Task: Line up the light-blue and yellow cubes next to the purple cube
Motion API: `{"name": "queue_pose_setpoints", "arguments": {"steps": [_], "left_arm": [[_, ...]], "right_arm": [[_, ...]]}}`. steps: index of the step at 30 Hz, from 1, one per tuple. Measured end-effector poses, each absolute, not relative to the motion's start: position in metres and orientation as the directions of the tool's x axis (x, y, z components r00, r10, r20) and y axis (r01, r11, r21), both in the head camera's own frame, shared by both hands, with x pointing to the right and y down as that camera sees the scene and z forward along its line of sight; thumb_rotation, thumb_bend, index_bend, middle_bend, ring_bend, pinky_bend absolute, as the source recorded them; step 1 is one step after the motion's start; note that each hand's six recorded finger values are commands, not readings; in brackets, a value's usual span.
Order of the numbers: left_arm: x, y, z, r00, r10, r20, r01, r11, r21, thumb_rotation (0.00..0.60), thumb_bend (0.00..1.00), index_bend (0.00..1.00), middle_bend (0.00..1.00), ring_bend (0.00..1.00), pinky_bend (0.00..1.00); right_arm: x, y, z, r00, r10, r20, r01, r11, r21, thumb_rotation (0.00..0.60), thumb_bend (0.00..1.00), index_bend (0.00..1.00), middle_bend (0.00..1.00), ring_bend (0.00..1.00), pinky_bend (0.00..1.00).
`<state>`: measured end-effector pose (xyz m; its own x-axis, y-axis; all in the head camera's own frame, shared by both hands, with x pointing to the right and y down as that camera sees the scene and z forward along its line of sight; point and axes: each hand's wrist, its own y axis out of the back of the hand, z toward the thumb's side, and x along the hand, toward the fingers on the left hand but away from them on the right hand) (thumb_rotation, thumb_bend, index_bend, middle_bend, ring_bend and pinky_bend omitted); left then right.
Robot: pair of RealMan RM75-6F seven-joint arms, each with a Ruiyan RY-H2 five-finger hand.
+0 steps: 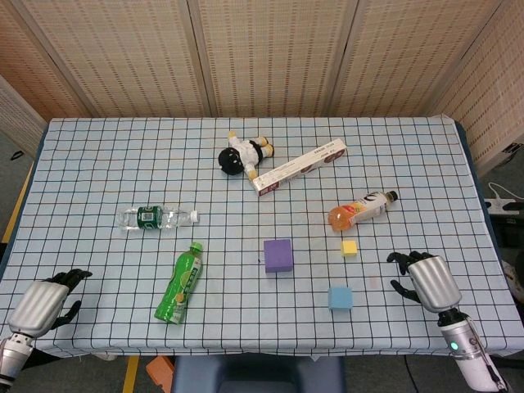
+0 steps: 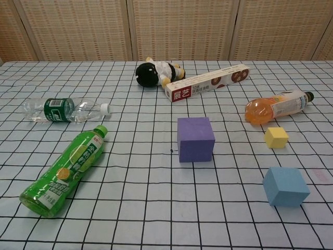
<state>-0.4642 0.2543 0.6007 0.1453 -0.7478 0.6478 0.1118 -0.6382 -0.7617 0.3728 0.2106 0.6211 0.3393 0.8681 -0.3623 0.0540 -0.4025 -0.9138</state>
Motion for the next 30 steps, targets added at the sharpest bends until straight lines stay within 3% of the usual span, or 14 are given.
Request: {"name": "queue_pose_setpoints", "arguments": {"steps": [4, 7, 11, 15, 18, 30], "left_arm": [[-0.463, 0.255, 0.6, 0.15, -0.747, 0.648, 0.112, -0.638, -0.762, 0.6, 0.44, 0.24, 0.25, 0.32, 0.55], [-0.461, 0.256, 0.599, 0.159, -0.746, 0.646, 0.113, -0.637, -0.763, 0.6, 0.44, 0.24, 0.25, 0.32, 0.55], [-0.462, 0.256, 0.6, 0.155, -0.743, 0.651, 0.109, -0.642, -0.759, 0.6, 0.44, 0.24, 0.25, 0.32, 0.55], [-0.463, 0.256, 0.601, 0.15, -0.736, 0.66, 0.106, -0.652, -0.751, 0.6, 0.44, 0.24, 0.25, 0.32, 0.55], [-0.462, 0.255, 0.6, 0.154, -0.737, 0.658, 0.103, -0.65, -0.752, 0.6, 0.44, 0.24, 0.25, 0.32, 0.55], [-0.462, 0.256, 0.6, 0.167, -0.734, 0.659, 0.091, -0.654, -0.751, 0.6, 0.44, 0.24, 0.25, 0.32, 0.55]], "right_arm": [[0.365, 0.213, 0.62, 0.4, 0.843, -0.359, 0.068, -0.418, -0.906, 0.6, 0.01, 0.59, 0.99, 0.91, 1.0], [0.359, 0.213, 0.623, 0.4, 0.824, -0.402, 0.029, -0.449, -0.893, 0.6, 0.0, 0.54, 1.0, 0.92, 1.0], [0.345, 0.213, 0.63, 0.373, 0.774, -0.511, 0.001, -0.551, -0.834, 0.6, 0.0, 0.48, 1.0, 0.92, 1.0], [0.327, 0.214, 0.637, 0.33, 0.683, -0.652, -0.004, -0.69, -0.724, 0.6, 0.0, 0.45, 1.0, 0.92, 1.0], [0.32, 0.211, 0.639, 0.292, 0.643, -0.708, -0.028, -0.734, -0.679, 0.6, 0.0, 0.43, 1.0, 0.92, 1.0], [0.28, 0.211, 0.656, 0.273, 0.55, -0.789, -0.063, -0.808, -0.585, 0.6, 0.0, 0.41, 1.0, 0.92, 1.0]]}}
